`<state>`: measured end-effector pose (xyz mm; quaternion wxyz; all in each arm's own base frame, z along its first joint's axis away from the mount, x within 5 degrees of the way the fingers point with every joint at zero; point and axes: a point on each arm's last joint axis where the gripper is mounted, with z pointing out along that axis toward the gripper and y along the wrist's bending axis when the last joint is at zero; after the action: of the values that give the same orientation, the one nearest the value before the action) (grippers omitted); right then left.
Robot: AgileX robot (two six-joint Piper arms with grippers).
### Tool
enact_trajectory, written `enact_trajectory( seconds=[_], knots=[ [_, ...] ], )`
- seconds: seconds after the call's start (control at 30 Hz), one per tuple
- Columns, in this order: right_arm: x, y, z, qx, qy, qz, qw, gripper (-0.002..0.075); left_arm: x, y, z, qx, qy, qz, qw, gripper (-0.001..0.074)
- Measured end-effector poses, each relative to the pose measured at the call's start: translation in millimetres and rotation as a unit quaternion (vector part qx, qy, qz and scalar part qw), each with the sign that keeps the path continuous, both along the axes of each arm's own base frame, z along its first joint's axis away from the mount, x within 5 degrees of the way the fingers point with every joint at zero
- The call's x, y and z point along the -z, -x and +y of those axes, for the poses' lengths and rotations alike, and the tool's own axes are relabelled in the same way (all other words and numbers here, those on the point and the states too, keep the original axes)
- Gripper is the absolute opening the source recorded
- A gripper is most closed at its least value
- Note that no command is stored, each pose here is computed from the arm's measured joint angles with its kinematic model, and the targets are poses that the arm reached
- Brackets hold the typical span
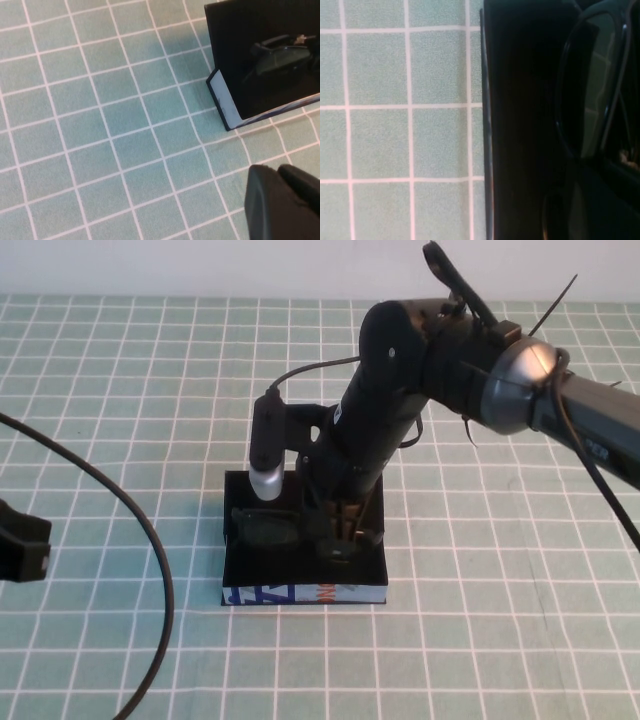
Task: Return glasses to glasses case
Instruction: Place the glasses in the glasses case
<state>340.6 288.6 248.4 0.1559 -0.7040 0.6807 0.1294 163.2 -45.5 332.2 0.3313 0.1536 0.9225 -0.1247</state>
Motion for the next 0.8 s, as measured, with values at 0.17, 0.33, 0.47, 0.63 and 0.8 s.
enact_trajectory(
  seconds=[0.17,0.33,0.47,0.63,0.8],
  knots=[
    [4,-1,1,0.0,0.001,0.001,1.0,0.0008,1,1,0,0.002,-0.002,0.006,1.0,0.0001],
    [3,-2,1,0.0,0.001,0.0,1.0,0.0069,1,1,0,0.005,-0.004,0.008,1.0,0.0001],
    [3,-2,1,0.006,0.001,0.001,1.0,0.0107,0,0,0,0.002,-0.002,0.0,1.0,0.0001],
    [-3,-3,1,0.018,-0.008,-0.01,1.0,0.0109,-5,-7,1,-0.016,0.009,-0.044,0.999,0.0001],
    [-35,-8,-5,0.116,-0.058,-0.034,0.991,0.0089,-2,-7,-4,0.027,0.007,-0.033,0.999,0.0001]
  ],
)
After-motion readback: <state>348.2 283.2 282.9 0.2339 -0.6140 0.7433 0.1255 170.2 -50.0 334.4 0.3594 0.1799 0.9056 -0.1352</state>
